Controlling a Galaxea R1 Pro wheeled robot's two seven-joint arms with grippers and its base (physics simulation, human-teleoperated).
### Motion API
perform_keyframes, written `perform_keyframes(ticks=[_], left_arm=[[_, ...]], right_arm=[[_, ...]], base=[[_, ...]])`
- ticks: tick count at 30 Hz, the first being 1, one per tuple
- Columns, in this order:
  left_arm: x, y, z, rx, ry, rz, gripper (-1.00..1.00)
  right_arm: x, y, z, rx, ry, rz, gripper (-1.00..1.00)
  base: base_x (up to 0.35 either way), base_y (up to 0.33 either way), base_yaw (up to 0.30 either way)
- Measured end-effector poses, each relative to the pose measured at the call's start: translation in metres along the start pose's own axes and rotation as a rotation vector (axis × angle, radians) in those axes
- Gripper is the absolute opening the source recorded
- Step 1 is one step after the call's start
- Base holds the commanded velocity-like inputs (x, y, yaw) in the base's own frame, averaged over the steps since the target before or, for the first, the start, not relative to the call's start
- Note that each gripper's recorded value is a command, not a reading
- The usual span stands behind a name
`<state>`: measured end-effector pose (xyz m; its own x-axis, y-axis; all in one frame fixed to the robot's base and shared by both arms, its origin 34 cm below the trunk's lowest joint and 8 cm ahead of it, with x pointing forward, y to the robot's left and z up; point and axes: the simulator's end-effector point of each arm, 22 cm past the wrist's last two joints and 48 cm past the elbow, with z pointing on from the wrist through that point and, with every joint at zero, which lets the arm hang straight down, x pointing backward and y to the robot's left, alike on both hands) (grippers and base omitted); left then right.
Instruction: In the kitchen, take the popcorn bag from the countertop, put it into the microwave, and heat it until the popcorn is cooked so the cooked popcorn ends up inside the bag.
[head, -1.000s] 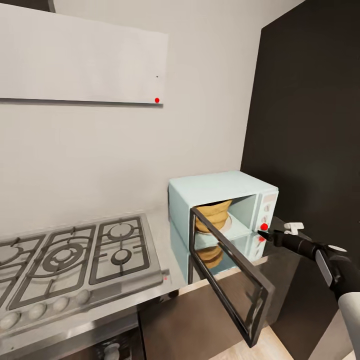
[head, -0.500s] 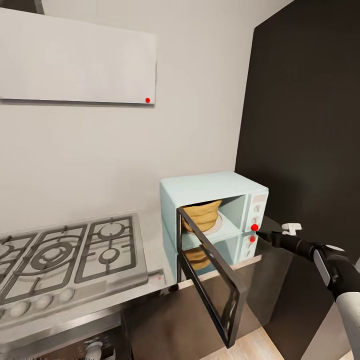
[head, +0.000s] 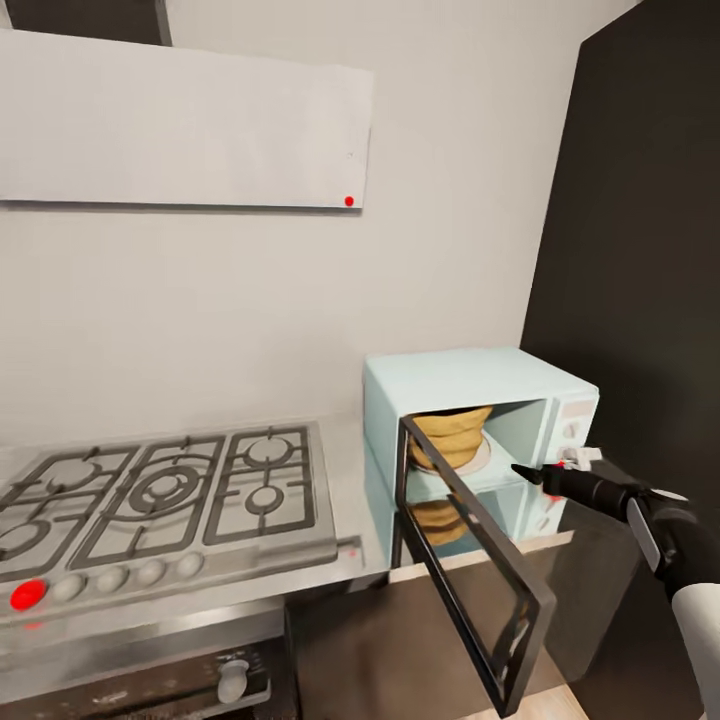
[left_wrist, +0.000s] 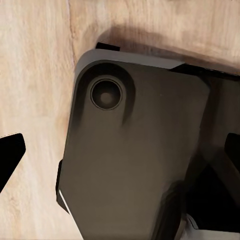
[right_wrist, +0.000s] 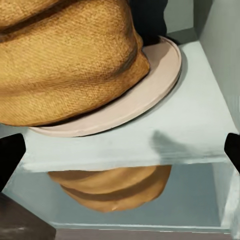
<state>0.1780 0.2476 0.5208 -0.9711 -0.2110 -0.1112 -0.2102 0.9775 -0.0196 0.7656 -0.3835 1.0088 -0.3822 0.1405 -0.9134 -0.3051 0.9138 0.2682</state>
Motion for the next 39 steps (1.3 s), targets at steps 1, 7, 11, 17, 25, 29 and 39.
perform_keyframes(ticks=[1, 7, 11, 17, 25, 29, 39], left_arm=[[0.0, 0.0, 0.0, 0.0, 0.0, 0.0, 1.0], [0.0, 0.0, 0.0, 0.0, 0.0, 0.0, 1.0], [0.0, 0.0, 0.0, 0.0, 0.0, 0.0, 1.0], [0.0, 0.0, 0.0, 0.0, 0.001, 0.0, 1.0], [0.0, 0.0, 0.0, 0.0, 0.001, 0.0, 1.0], [0.001, 0.0, 0.0, 0.0, 0.001, 0.0, 1.0], [0.001, 0.0, 0.0, 0.0, 0.002, 0.0, 1.0]], right_arm=[[0.0, 0.0, 0.0, 0.0, 0.001, 0.001, 1.0], [0.0, 0.0, -0.001, -0.002, 0.001, 0.003, 1.0], [-0.001, 0.001, 0.0, -0.004, -0.002, 0.005, 1.0], [-0.007, 0.004, 0.0, -0.008, -0.018, -0.006, 1.0], [-0.01, 0.004, -0.001, -0.005, -0.018, -0.013, 1.0], [-0.02, 0.012, 0.0, -0.019, -0.044, -0.024, 1.0], [-0.032, 0.096, 0.034, -0.134, -0.077, -0.044, 1.0]], base=[[0.0, 0.0, 0.285], [0.0, 0.0, 0.18], [0.0, 0.0, 0.013], [0.0, 0.0, 0.001], [0.0, 0.0, 0.0], [0.0, 0.0, 0.0], [0.0, 0.0, 0.0]])
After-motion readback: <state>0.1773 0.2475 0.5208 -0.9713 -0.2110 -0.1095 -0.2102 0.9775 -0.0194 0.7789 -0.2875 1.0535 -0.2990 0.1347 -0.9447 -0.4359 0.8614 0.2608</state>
